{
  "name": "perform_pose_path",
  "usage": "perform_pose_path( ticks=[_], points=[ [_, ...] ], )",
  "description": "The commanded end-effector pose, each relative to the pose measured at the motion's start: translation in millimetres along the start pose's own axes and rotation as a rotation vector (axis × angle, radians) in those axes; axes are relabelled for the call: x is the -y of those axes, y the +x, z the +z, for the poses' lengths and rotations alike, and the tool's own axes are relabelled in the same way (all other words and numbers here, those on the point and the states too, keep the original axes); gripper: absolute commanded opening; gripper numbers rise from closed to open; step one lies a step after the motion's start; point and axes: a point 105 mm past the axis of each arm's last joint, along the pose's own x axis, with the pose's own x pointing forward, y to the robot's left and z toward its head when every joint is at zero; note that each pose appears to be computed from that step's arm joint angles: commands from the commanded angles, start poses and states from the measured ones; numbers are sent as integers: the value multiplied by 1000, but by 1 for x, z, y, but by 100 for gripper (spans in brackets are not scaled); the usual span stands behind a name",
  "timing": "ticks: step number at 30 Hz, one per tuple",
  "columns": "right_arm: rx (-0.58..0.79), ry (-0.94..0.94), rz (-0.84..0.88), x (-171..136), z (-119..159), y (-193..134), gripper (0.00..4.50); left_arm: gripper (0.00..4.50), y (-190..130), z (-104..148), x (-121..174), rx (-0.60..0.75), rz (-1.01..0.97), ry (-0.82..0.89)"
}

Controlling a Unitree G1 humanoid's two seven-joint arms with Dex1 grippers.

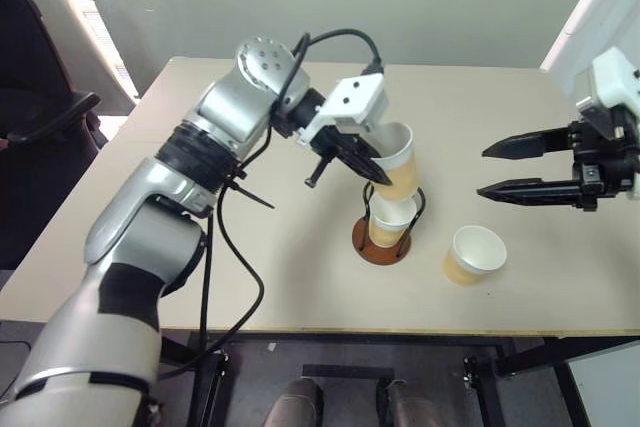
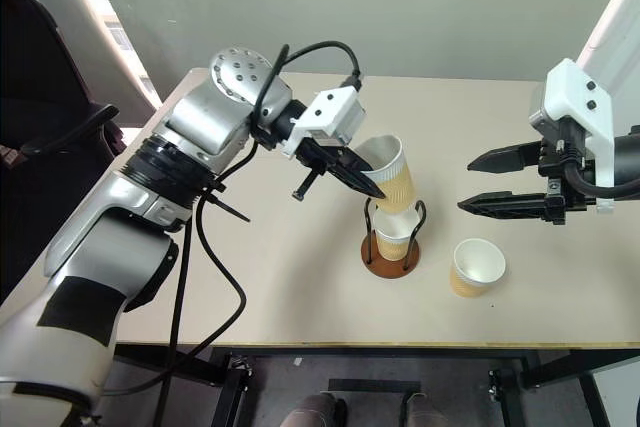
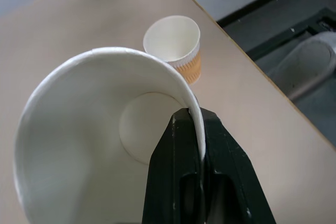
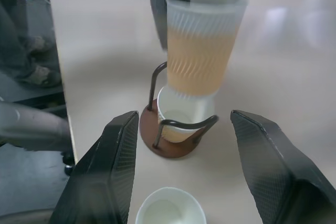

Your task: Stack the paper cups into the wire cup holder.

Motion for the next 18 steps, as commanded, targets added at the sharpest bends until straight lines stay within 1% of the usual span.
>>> perform_pose_path(
  ticks=[1,4,14,17,18],
  points=[
    [21,-33,-52,-2,10,-10,287,5,3,6,-2,-31,-51,68],
    [20,-27,-64,-4,10,-12,287,5,10,-5,-2,-86,-73,93],
    [13,-25,-77,-6,6,-11,287,5,34,-18,0,-130,-130,128],
    [10,-29,-75,-6,6,-10,287,64,39,-14,1,-125,-144,134],
    [9,-29,-75,-5,5,-10,287,97,40,-11,0,-115,-144,141]
  ],
)
